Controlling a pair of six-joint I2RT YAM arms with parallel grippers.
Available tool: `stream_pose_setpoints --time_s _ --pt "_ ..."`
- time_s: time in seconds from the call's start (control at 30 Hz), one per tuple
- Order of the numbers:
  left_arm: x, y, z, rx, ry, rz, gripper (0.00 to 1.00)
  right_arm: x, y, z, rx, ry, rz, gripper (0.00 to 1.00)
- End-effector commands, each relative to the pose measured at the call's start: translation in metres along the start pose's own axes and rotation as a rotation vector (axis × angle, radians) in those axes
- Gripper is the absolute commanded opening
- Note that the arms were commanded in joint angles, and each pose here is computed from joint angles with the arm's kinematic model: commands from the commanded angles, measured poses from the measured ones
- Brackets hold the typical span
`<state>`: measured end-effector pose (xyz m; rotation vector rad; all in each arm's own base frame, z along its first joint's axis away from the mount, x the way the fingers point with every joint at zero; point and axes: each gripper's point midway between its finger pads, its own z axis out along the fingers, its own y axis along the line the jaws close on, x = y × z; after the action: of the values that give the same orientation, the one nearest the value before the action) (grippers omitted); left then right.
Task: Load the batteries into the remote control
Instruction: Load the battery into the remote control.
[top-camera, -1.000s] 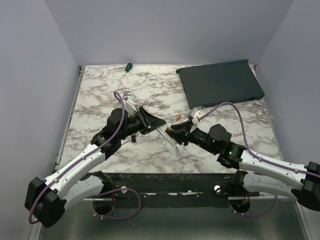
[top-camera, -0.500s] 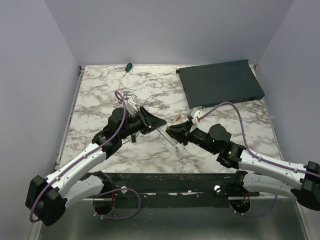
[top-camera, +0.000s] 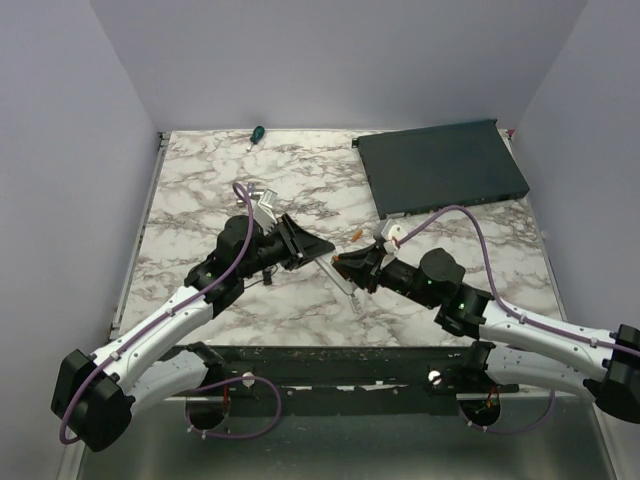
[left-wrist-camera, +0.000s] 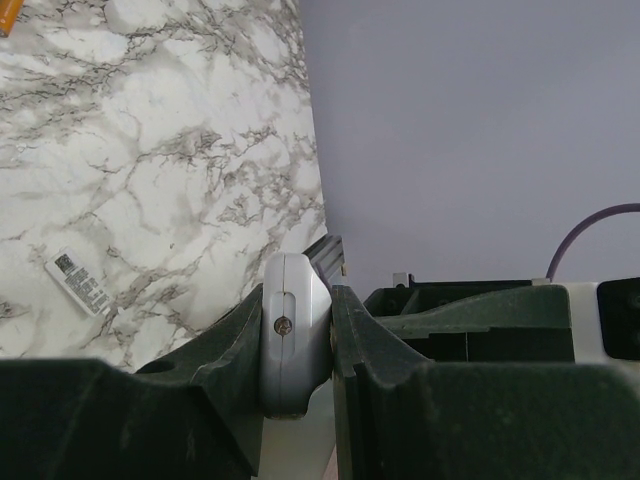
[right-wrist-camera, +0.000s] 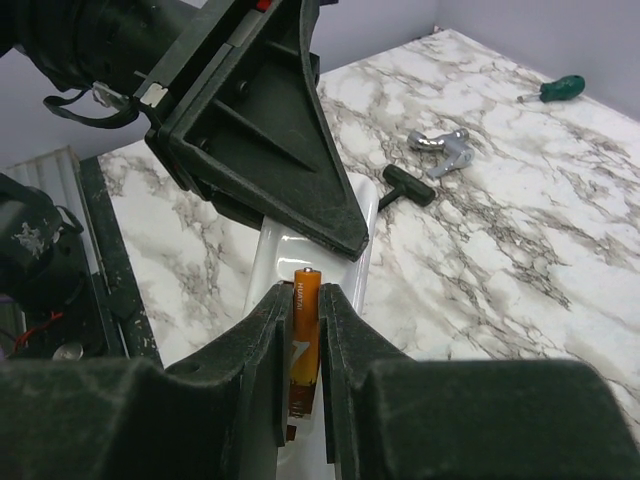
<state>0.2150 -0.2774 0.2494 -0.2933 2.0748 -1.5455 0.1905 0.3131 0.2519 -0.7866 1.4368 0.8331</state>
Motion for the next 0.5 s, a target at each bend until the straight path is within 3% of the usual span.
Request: stream_pose_setpoints --time_s 0.0,0.47 --pt "0.0004 -0.0183 -0.0030 0.063 0.018 0.019 0.00 -0.0033 0.0069 -0.0061 -0.041 -0.017 -0.026 0.22" --pt "0.0000 -0.0220 -0.0035 0.072 0.021 0.023 0.00 0.0022 0.0070 -0.0091 -0.048 -0.009 -0.051 0.21"
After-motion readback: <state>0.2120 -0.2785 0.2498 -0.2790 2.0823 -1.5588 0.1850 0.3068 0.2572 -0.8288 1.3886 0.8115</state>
